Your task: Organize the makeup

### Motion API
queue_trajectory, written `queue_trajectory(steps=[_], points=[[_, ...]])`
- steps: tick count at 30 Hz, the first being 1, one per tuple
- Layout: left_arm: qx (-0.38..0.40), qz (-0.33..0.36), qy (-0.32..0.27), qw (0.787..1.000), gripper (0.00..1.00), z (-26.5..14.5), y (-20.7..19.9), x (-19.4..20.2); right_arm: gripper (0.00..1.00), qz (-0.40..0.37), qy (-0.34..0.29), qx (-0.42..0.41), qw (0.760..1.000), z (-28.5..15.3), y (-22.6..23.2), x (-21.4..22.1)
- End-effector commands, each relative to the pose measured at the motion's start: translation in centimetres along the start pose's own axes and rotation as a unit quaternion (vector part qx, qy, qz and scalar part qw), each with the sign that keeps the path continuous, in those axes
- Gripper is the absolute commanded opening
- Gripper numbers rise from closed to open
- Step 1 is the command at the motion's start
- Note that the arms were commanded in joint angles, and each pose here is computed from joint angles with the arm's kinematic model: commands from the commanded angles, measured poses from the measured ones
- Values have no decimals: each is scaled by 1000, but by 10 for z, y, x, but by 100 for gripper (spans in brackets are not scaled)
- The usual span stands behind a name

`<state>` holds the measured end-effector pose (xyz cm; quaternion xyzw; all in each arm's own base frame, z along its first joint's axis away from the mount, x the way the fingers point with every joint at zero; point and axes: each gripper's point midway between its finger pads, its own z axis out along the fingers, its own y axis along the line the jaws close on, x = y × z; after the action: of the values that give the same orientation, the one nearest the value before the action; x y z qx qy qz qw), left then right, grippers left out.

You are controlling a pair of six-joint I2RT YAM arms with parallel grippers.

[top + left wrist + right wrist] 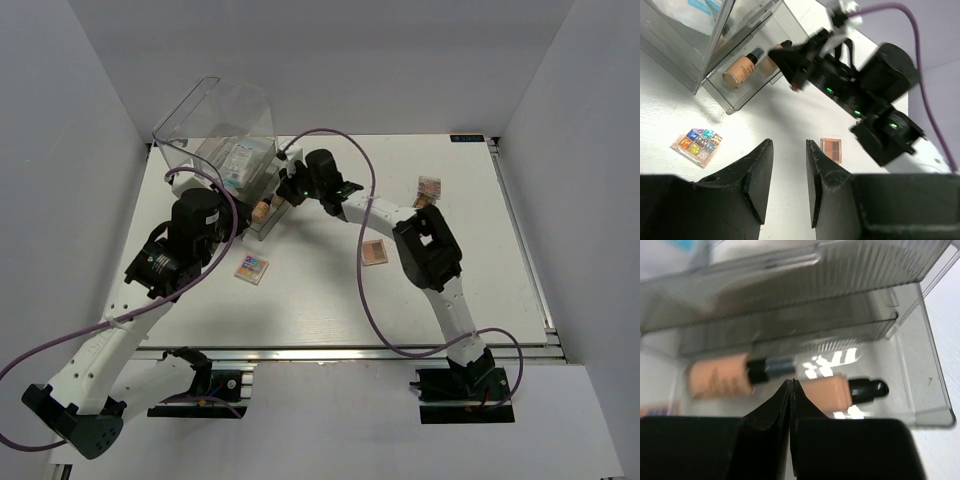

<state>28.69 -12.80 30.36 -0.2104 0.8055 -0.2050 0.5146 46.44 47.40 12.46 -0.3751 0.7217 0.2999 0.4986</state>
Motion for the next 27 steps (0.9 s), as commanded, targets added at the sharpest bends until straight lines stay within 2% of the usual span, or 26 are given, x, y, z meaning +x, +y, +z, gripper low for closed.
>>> queue_trajectory(steps=[1,2,4,5,7,10,15,23,25,27], points=[[15,0,-17,1000,43,-5,-8,-12,5,-77,-100,-113,985,-52,39,-85],[16,4,-16,1000,42,-4,-9,-12,10,-95,-110,-148,978,-69,50,-88],[19,4,-17,1000,42,-4,-9,-12,10,-130,-121,-160,971,-82,55,-87],[18,5,-17,1000,41,-4,-8,-11,1,-130,-105,-153,974,-85,53,-71],[21,3,-17,1000,40,-4,-8,-9,0,-137,-93,-138,976,-90,49,-67],[24,1,-17,1000,36,-4,-6,-6,0,-141,-29,-111,983,-84,34,-28],[25,5,-15,1000,34,-3,-6,-5,0,-169,74,-72,980,-59,7,36],[25,6,-17,1000,33,-4,-5,-5,0,-205,87,-49,974,-27,-7,34],[26,5,-16,1000,33,-3,-5,-4,0,-201,78,-43,975,-19,-7,29],[26,6,-13,1000,33,-1,-5,-2,0,-211,45,-22,976,-6,-7,13]])
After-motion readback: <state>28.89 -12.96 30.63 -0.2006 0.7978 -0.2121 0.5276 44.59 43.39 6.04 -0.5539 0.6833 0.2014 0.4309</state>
